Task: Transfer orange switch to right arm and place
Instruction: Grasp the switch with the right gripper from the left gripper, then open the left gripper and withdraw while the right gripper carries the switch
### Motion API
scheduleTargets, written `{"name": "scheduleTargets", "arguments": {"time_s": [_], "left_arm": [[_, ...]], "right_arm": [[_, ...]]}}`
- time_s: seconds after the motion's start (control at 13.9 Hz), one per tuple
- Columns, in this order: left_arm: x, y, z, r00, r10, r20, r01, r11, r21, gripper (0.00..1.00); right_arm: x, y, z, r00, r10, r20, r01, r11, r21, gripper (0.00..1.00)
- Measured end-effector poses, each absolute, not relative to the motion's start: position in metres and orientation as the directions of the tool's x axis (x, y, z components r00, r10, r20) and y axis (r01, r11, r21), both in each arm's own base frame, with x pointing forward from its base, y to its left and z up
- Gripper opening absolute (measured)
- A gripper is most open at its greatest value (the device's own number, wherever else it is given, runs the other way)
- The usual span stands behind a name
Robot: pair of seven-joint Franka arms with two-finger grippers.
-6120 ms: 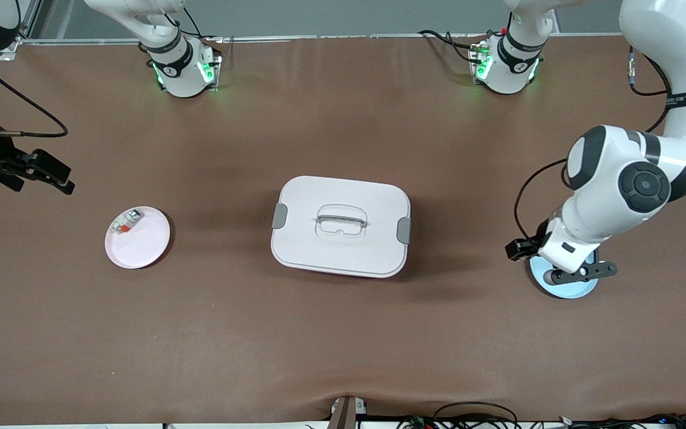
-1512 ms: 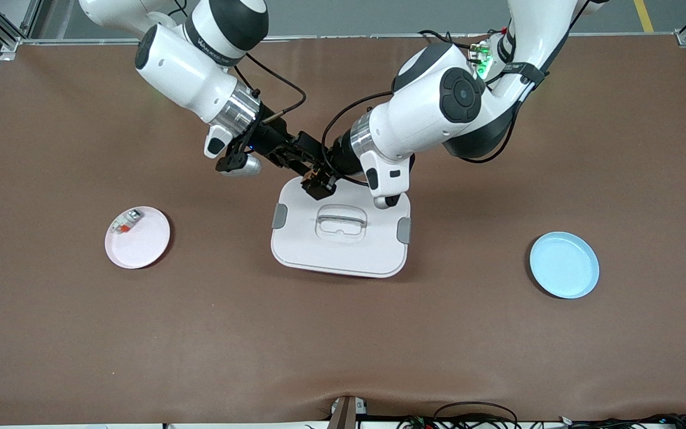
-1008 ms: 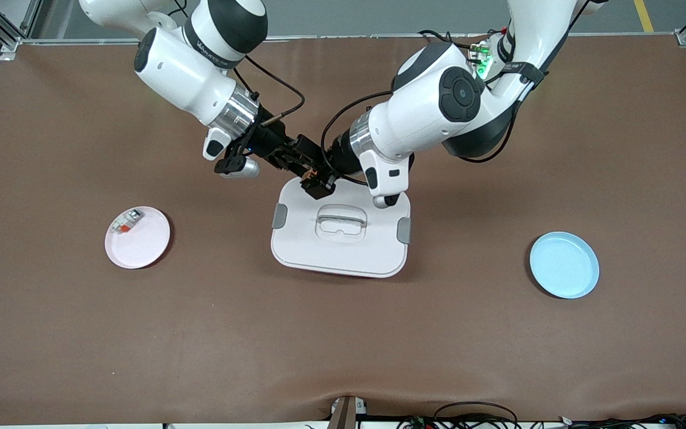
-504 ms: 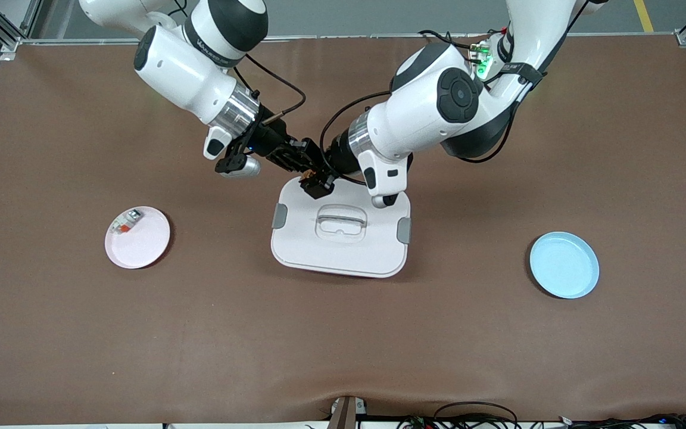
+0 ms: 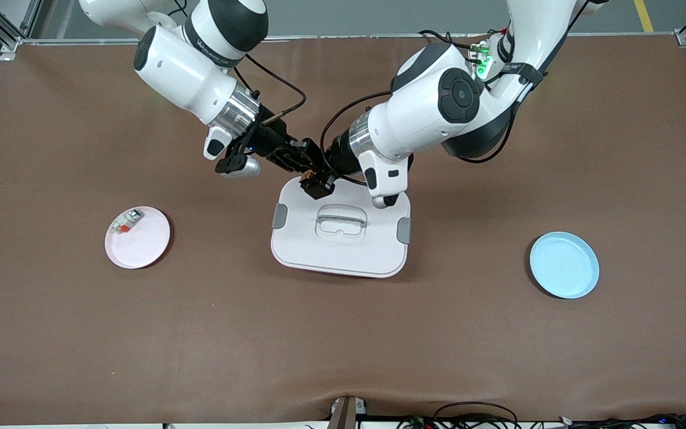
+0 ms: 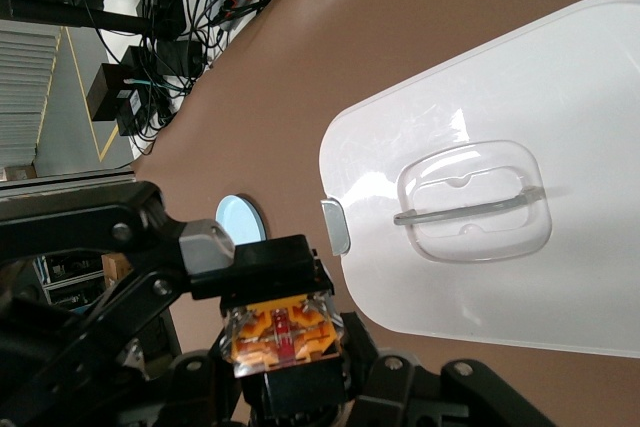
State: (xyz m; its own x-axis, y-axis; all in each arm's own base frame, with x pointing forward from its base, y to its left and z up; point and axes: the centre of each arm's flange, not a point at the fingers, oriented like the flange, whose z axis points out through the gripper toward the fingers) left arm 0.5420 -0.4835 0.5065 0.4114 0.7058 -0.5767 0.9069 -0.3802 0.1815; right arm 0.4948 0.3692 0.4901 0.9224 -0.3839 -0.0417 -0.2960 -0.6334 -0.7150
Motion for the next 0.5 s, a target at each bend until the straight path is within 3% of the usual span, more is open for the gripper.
{"name": "scheduleTargets", "arguments": {"time_s": [0.14, 0.22, 0.36, 0.5], "left_arm": [[0.542, -0.484, 0.507, 0.412, 0.705, -0.577, 0.907, -0.38, 0.182, 0.73], [0.542, -0.483, 0.508, 0.411, 0.704, -0.579, 0.907, -0.378, 0.184, 0.77], [0.547, -0.479, 0.514, 0.411, 0.703, -0.58, 0.909, -0.367, 0.198, 0.96], [0.553, -0.472, 0.523, 0.416, 0.703, -0.577, 0.908, -0.359, 0.218, 1.0]], "right_arm": [[0.496, 0.369, 0.491, 0.924, -0.38, -0.047, -0.297, -0.635, -0.714, 0.43], [0.497, 0.367, 0.492, 0.926, -0.375, -0.054, -0.299, -0.636, -0.711, 0.43], [0.503, 0.36, 0.496, 0.93, -0.356, -0.09, -0.313, -0.642, -0.7, 0.43], [0.512, 0.349, 0.505, 0.933, -0.339, -0.122, -0.325, -0.644, -0.693, 0.43]]}}
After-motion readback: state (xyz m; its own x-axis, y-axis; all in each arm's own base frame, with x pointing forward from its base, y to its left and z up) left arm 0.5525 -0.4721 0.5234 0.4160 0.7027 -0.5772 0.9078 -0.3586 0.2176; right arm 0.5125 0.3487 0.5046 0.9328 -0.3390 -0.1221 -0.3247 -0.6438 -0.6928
